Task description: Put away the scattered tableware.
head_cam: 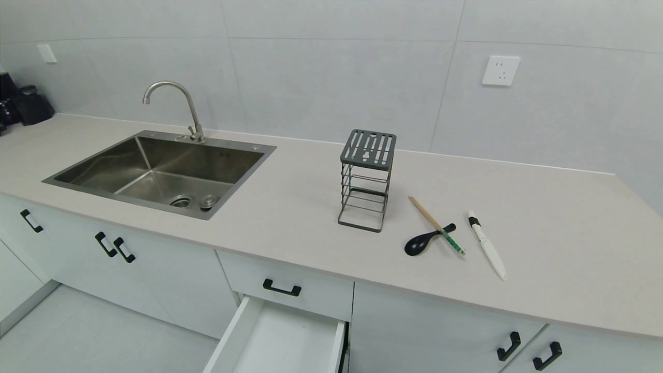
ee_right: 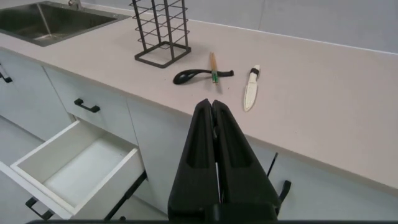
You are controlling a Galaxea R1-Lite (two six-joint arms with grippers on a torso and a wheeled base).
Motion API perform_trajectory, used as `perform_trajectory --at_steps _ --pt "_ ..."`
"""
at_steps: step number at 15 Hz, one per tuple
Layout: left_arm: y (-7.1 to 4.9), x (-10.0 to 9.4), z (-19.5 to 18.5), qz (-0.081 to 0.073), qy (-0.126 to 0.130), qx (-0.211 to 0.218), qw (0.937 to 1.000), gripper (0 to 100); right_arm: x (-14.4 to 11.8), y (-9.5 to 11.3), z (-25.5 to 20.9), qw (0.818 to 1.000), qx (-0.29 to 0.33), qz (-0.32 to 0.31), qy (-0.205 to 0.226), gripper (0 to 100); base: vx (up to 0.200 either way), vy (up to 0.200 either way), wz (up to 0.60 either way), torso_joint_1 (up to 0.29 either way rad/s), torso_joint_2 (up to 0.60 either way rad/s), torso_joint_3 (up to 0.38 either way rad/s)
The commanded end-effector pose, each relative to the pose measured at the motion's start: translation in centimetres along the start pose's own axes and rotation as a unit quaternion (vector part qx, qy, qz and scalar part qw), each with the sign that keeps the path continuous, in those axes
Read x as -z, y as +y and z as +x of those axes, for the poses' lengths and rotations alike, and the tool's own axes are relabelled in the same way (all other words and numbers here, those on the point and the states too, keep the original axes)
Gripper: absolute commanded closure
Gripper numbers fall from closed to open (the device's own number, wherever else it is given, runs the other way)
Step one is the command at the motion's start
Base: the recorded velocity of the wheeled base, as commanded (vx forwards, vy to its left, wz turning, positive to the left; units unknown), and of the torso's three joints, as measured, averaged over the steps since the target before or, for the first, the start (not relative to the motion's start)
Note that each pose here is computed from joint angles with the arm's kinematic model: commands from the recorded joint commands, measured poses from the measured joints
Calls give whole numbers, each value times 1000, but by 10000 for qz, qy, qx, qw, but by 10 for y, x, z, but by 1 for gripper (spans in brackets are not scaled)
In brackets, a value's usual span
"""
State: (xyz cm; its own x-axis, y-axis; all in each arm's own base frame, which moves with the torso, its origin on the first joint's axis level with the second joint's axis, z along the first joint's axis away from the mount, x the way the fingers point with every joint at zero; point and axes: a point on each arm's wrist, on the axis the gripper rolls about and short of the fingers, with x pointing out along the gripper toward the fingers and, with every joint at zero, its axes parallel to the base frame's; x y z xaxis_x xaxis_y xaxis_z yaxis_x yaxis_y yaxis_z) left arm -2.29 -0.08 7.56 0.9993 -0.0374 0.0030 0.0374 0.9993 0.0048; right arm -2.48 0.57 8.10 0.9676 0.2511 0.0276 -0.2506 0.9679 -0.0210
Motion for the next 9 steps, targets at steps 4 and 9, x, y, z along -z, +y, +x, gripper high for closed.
perform_trajectory --at_steps 4,9 --pt "0 0 0 -1 7 5 10000 0 0 0 0 10000 11 -64 19 100 0 0 0 84 -171 -82" --pt "0 0 0 -1 7 5 10000 0 0 0 0 10000 -20 -43 11 0 0 0 0 0 0 0"
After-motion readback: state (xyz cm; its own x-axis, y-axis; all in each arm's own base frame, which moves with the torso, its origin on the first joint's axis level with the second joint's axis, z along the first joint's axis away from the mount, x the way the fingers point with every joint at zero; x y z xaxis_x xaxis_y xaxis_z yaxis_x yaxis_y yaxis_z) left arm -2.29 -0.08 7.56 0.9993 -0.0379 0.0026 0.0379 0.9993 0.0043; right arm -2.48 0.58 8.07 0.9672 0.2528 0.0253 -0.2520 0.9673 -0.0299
